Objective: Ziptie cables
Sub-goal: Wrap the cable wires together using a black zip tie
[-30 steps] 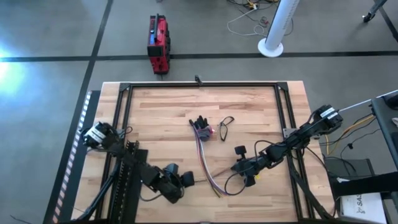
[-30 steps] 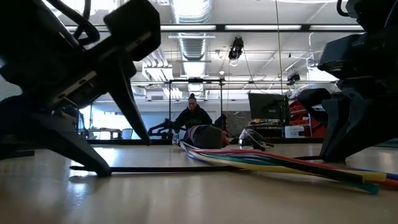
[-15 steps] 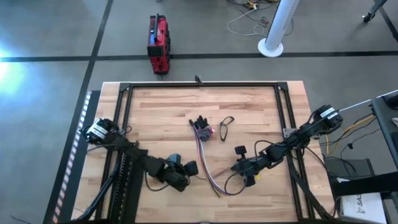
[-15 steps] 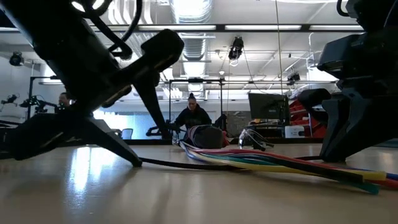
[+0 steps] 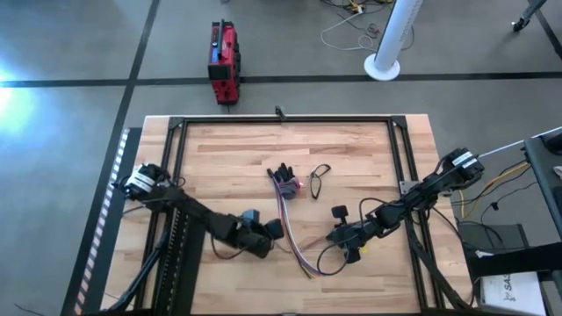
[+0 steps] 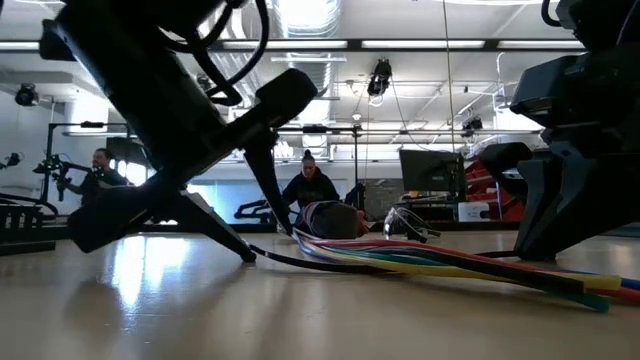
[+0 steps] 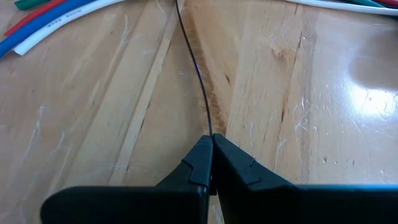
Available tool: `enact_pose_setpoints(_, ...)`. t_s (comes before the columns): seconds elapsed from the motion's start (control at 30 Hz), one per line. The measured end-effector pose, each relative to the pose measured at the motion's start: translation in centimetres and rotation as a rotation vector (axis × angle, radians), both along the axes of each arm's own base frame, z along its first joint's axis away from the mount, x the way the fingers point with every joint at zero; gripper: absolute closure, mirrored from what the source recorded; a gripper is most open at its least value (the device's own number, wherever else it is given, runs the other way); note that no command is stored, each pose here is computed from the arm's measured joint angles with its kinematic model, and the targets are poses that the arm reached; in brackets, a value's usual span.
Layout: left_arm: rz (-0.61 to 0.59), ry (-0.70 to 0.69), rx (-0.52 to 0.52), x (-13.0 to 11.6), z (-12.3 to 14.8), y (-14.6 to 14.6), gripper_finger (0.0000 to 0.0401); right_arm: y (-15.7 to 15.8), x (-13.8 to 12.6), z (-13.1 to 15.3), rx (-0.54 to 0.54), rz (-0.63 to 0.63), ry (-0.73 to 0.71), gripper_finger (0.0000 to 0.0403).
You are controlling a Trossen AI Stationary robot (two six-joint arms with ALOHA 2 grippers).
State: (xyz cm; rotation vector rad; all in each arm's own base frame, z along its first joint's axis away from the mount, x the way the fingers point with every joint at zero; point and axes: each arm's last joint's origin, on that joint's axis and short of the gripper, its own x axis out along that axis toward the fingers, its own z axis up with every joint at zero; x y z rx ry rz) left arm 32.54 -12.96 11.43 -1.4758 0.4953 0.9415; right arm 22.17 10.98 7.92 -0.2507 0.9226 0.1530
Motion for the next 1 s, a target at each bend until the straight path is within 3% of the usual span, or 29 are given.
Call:
enact_pose_setpoints(0.4,-0.026,0.029,0.017,0.4,-0.4,1.0,0.0346,0.0,0.0,0.0,-0.004,0.007,-0.002,0.0403)
enact_pose_setpoints(0.57,-0.106,0.047,0.077,0.5,-0.5,1.0,0.0395,0.0,0.0,0.0,-0.008,0.012,-0.003,0.0403)
enact_pose_setpoints(0.7,-0.232,0.052,0.178,0.7,-0.2,0.9,0.0398,0.1,0.3,0.3,-0.011,0.007,-0.015,0.0403)
enact_pose_setpoints(1.0,-0.476,0.084,0.515,2.0,1.8,0.4,0.0401,0.5,1.4,1.8,-0.080,-0.031,0.020,0.0403)
